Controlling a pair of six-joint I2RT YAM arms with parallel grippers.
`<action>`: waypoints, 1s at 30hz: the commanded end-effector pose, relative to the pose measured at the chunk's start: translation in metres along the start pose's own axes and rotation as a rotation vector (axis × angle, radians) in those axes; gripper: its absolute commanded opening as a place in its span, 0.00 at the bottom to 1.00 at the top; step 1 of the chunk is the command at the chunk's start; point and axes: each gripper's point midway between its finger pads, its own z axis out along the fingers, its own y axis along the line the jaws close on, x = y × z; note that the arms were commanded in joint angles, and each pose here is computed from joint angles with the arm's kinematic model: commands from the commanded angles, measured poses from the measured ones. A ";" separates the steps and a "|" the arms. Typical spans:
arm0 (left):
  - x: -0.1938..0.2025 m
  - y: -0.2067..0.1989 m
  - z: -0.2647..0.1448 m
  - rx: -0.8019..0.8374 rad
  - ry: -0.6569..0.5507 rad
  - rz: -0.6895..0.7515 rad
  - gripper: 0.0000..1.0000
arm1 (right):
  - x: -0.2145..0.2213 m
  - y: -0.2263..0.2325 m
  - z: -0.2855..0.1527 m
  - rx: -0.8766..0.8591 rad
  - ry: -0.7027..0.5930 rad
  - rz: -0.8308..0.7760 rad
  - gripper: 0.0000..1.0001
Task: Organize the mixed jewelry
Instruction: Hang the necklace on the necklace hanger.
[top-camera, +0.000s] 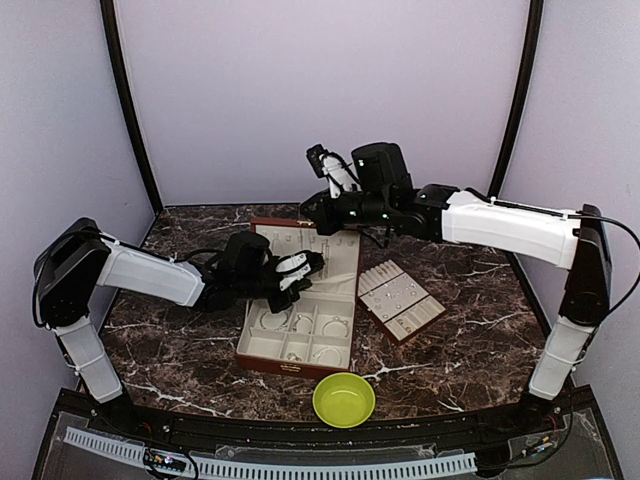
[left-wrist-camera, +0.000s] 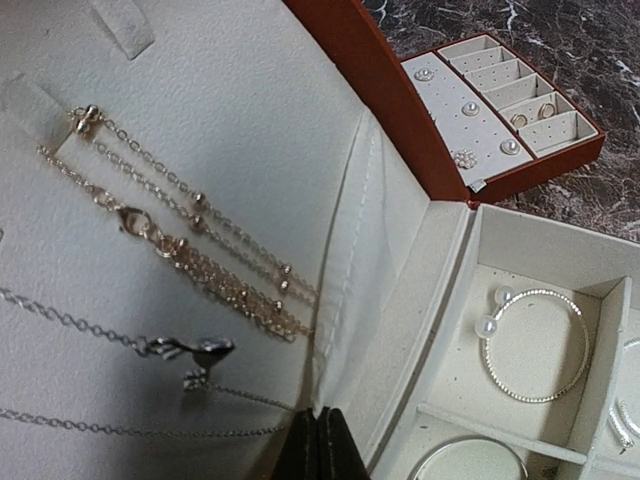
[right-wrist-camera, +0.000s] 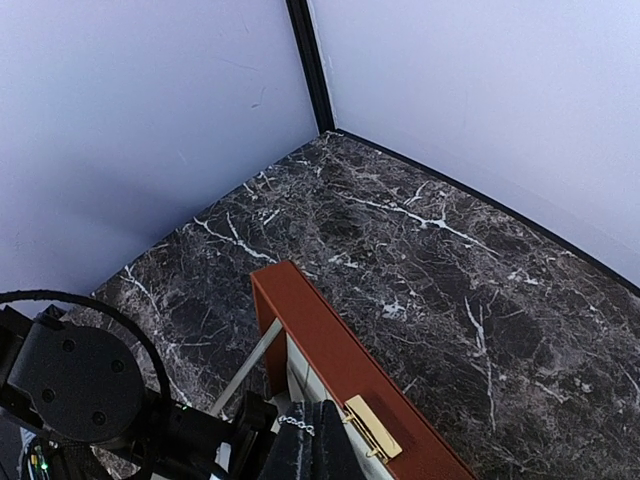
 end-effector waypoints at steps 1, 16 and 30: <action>-0.012 -0.013 -0.005 0.045 -0.033 -0.006 0.00 | -0.001 0.009 0.006 -0.038 -0.012 -0.021 0.00; -0.018 -0.013 -0.011 0.044 -0.070 -0.023 0.00 | 0.027 0.004 0.014 -0.023 0.024 -0.004 0.00; -0.019 -0.015 -0.011 0.052 -0.075 -0.027 0.00 | 0.034 -0.010 0.024 0.043 0.009 -0.019 0.00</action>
